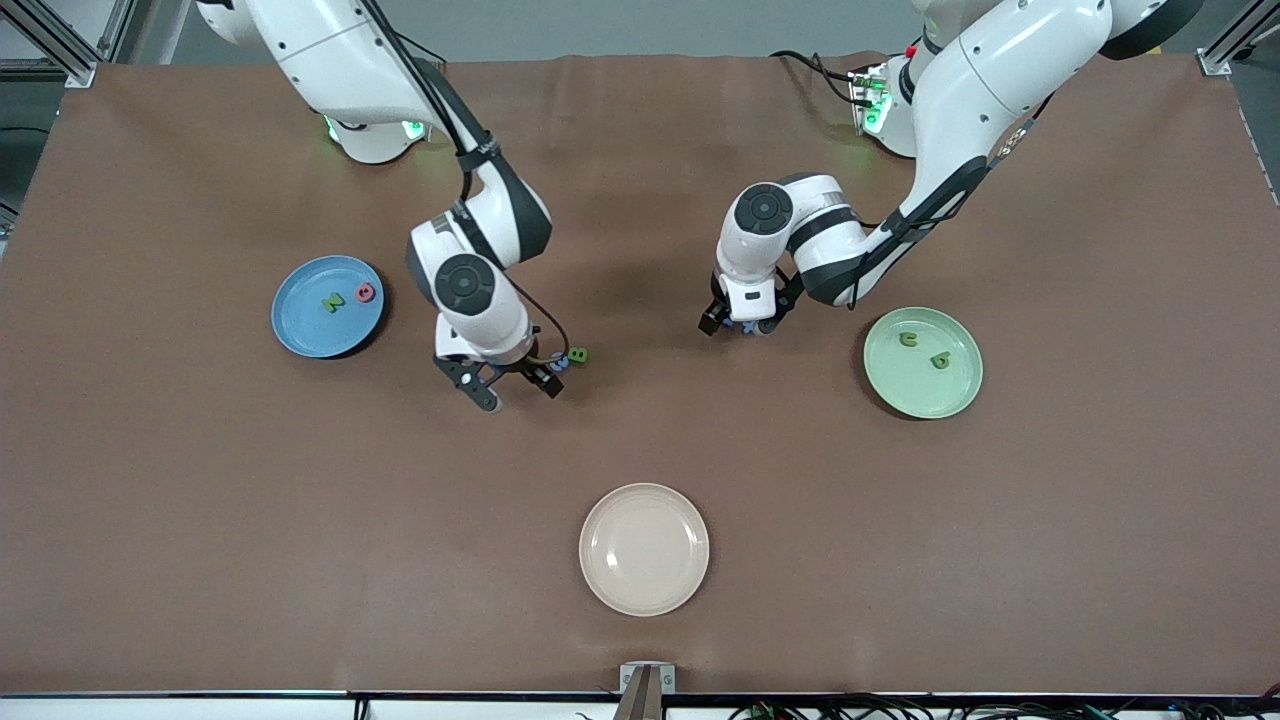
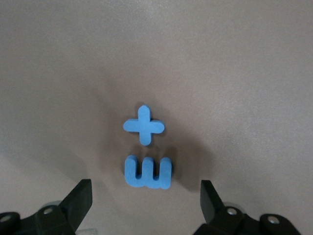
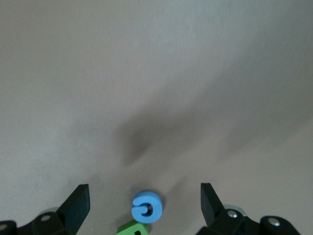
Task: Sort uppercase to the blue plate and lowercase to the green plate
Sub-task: 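Grasp the blue e with the left gripper while the right gripper grasps the G, then place the e on the green plate while the right gripper drops the G, then move the left gripper to the blue x while the right gripper reaches the B, then grasp the blue x with the left gripper while the right gripper grasps the B, then place the x on the green plate while the right gripper drops the B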
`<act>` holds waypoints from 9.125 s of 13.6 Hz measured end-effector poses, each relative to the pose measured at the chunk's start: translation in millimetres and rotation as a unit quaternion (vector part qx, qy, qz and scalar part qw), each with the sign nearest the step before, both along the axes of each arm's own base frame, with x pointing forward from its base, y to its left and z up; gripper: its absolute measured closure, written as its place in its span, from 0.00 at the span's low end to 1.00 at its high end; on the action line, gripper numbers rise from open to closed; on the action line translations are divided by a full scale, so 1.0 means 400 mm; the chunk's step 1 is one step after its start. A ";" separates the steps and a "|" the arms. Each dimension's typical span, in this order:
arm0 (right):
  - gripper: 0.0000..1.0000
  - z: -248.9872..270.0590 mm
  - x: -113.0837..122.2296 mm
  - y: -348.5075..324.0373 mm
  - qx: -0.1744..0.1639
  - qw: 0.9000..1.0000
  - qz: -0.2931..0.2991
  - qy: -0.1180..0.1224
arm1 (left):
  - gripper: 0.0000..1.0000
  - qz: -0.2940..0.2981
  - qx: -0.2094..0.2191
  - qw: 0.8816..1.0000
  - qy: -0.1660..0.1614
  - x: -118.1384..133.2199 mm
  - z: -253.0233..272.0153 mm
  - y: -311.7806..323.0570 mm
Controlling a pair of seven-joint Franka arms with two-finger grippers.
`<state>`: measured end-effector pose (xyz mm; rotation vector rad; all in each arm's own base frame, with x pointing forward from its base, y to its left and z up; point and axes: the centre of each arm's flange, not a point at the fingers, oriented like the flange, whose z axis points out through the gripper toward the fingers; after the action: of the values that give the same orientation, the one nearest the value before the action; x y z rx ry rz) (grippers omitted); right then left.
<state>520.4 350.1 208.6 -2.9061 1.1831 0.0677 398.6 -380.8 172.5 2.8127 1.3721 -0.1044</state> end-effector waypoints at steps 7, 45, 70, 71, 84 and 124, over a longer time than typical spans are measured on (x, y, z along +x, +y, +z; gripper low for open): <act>0.04 -0.067 -0.047 0.043 -0.013 1.000 -0.002 0.013 | 0.13 -0.004 0.007 1.000 -0.007 0.013 -0.014 0.020; 0.67 0.130 -0.117 -0.841 0.020 0.969 0.230 0.092 | 0.59 -0.420 0.000 0.907 0.015 0.285 0.152 0.640; 0.00 0.220 -0.128 -0.418 -0.008 0.975 0.221 0.028 | 0.00 -0.420 -0.013 0.907 -0.026 0.145 0.192 0.183; 0.00 0.215 -0.117 -0.370 -0.009 0.974 0.226 0.026 | 0.00 -0.417 -0.010 0.908 -0.024 0.122 0.184 0.142; 0.00 0.050 -0.033 0.045 0.016 0.961 0.275 -0.021 | 0.17 -0.377 -0.006 0.926 -0.012 0.062 0.030 0.075; 0.65 -0.057 -0.004 -0.042 -0.005 0.959 0.283 0.020 | 0.73 -0.422 0.005 0.906 0.024 0.233 0.183 0.652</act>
<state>518.8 333.4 185.7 -3.1575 0.3150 0.1191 491.7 -120.2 245.7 3.1860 0.0574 -0.1653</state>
